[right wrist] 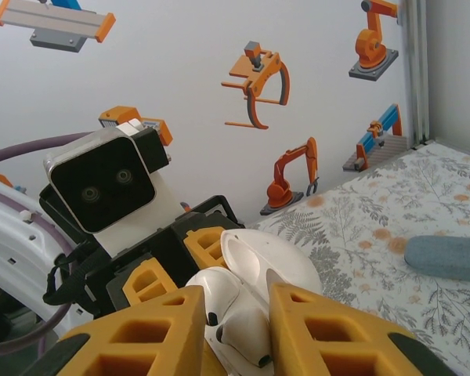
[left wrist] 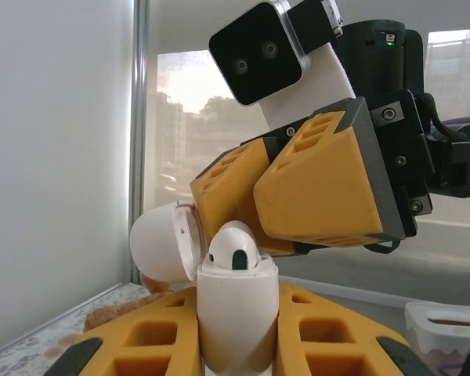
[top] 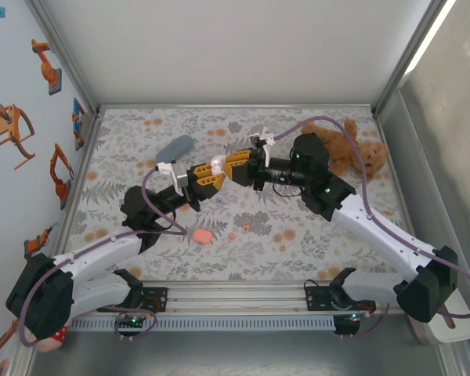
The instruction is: Insert wireless bluetooth earbuds into charging case
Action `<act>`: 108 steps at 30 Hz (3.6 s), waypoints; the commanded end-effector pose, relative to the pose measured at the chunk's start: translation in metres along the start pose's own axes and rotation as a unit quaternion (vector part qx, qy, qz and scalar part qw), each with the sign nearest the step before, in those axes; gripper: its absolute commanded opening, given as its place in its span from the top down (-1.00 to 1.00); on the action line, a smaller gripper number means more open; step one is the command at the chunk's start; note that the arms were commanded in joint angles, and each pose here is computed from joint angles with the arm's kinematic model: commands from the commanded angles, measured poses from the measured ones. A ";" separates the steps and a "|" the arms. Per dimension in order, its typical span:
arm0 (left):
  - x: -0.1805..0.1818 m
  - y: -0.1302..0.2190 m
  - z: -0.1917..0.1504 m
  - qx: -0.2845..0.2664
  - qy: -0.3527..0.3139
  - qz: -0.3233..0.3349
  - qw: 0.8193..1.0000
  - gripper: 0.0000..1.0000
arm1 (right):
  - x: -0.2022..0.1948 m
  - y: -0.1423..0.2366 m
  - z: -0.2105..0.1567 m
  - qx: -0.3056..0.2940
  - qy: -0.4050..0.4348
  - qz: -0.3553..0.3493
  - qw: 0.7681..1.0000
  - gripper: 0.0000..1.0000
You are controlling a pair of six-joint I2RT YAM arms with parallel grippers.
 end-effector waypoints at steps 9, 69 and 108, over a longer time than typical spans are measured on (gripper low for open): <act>-0.009 0.000 0.012 -0.027 -0.020 -0.021 0.999 1.00 | 0.006 0.021 0.028 -0.018 0.019 -0.071 0.997 -0.02; -0.010 -0.002 0.013 -0.024 -0.012 -0.032 0.999 1.00 | 0.013 0.005 0.036 0.023 -0.079 0.117 0.990 -0.67; -0.012 -0.002 0.015 -0.024 -0.013 -0.029 0.999 1.00 | 0.015 0.015 0.037 0.036 -0.041 0.062 0.997 -0.40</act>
Point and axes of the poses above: each hand's point on the last joint's axis, 136 mm out from that joint toward the fingers, its own y axis back along the fingers, its own x axis along the line the jaws close on, z = x × y, the point moved 9 cm from there along y, back along the fingers, and after that the axes turned 8 degrees about y, right-handed, at the moved point
